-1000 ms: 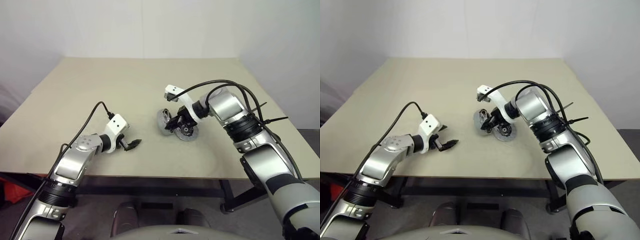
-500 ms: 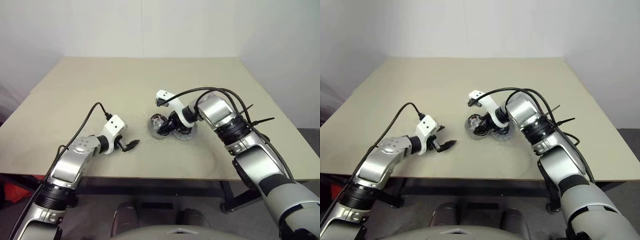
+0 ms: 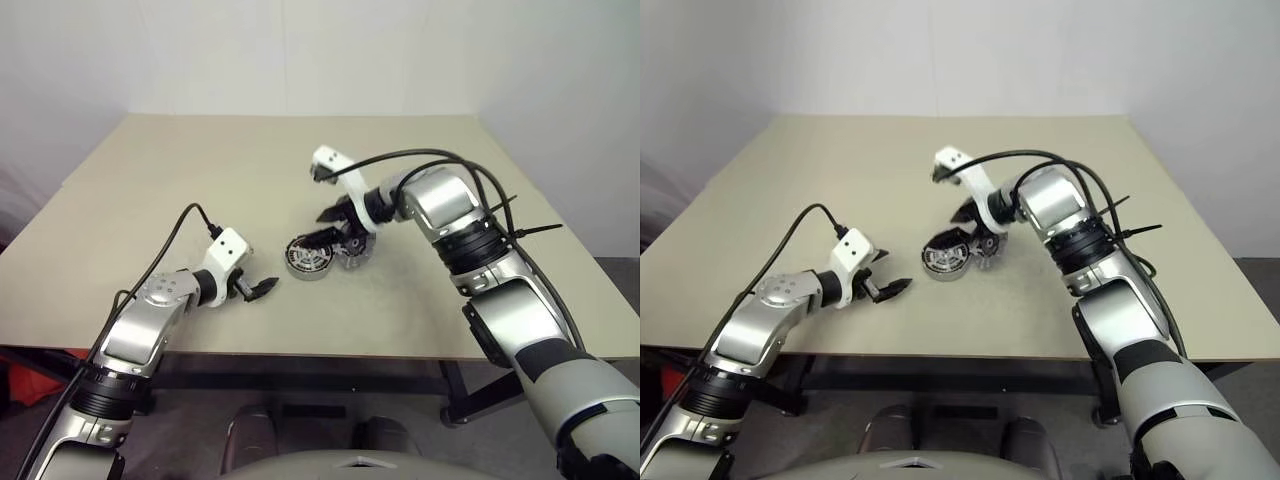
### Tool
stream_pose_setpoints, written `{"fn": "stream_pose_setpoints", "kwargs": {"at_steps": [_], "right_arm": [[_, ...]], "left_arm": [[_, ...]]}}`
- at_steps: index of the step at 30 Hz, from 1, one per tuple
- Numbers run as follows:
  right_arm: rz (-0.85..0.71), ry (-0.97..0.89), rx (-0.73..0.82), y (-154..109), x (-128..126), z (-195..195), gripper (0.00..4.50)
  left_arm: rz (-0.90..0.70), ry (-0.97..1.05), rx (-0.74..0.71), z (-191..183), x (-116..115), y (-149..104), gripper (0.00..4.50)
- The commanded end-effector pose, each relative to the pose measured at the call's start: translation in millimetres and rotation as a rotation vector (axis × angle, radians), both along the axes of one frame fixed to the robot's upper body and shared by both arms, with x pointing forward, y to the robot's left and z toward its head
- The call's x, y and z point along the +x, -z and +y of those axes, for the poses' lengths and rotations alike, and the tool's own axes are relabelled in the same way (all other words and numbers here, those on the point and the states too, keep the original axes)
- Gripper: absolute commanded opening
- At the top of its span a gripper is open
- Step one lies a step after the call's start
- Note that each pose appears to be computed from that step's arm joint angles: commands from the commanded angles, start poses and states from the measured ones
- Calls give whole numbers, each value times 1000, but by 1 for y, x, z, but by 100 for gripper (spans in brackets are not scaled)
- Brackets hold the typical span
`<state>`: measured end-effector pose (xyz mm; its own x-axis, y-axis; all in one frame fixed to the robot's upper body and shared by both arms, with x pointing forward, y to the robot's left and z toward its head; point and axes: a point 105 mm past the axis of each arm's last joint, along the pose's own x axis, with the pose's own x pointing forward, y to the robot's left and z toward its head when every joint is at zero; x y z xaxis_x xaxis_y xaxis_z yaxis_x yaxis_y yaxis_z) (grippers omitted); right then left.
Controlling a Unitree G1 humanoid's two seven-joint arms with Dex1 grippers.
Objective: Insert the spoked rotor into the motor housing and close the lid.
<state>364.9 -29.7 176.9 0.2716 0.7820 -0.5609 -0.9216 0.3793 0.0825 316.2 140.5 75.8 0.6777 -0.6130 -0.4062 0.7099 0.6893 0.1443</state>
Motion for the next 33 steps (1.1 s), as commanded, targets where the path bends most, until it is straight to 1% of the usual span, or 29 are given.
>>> {"fn": "stream_pose_setpoints", "kwargs": {"at_steps": [1,4,7,9,10,12,13,15,17,19,21,24,28,31,33], "right_arm": [[-197,39,119,-50,11,-8,448],[-335,97,100,-54,19,-30,448],[-418,265,31,-34,35,-80,448],[-453,348,-27,-17,37,-114,410],[-466,373,-62,-7,34,-129,387],[-461,405,-118,11,25,-149,320],[-457,413,-142,19,20,-156,279],[-424,430,-176,40,11,-165,215],[-385,428,-197,59,0,-167,139],[-335,396,-169,70,-12,-156,72],[-312,358,-144,74,-21,-142,72],[-292,333,-108,77,-27,-125,72],[-309,363,-77,76,-14,-110,72],[-304,354,-36,68,-11,-100,72],[-297,307,23,55,-13,-83,72]], "left_arm": [[-37,33,-23,-8,4,-10,450],[-33,47,-30,-8,5,-9,450],[-31,60,-29,-4,7,-12,450],[-24,81,-24,-3,8,-12,450],[-19,94,-20,-2,7,-11,450],[-7,119,-17,-1,7,-11,450],[-2,130,-18,-1,7,-12,450],[5,148,-22,-1,8,-12,450],[11,164,-25,-2,8,-12,450],[17,172,-28,-3,9,-12,450],[20,174,-26,-3,9,-11,450],[23,175,-24,-2,9,-11,450],[24,173,-20,-1,7,-11,450],[22,160,-15,2,7,-11,450],[23,142,-10,6,6,-10,450]]}}
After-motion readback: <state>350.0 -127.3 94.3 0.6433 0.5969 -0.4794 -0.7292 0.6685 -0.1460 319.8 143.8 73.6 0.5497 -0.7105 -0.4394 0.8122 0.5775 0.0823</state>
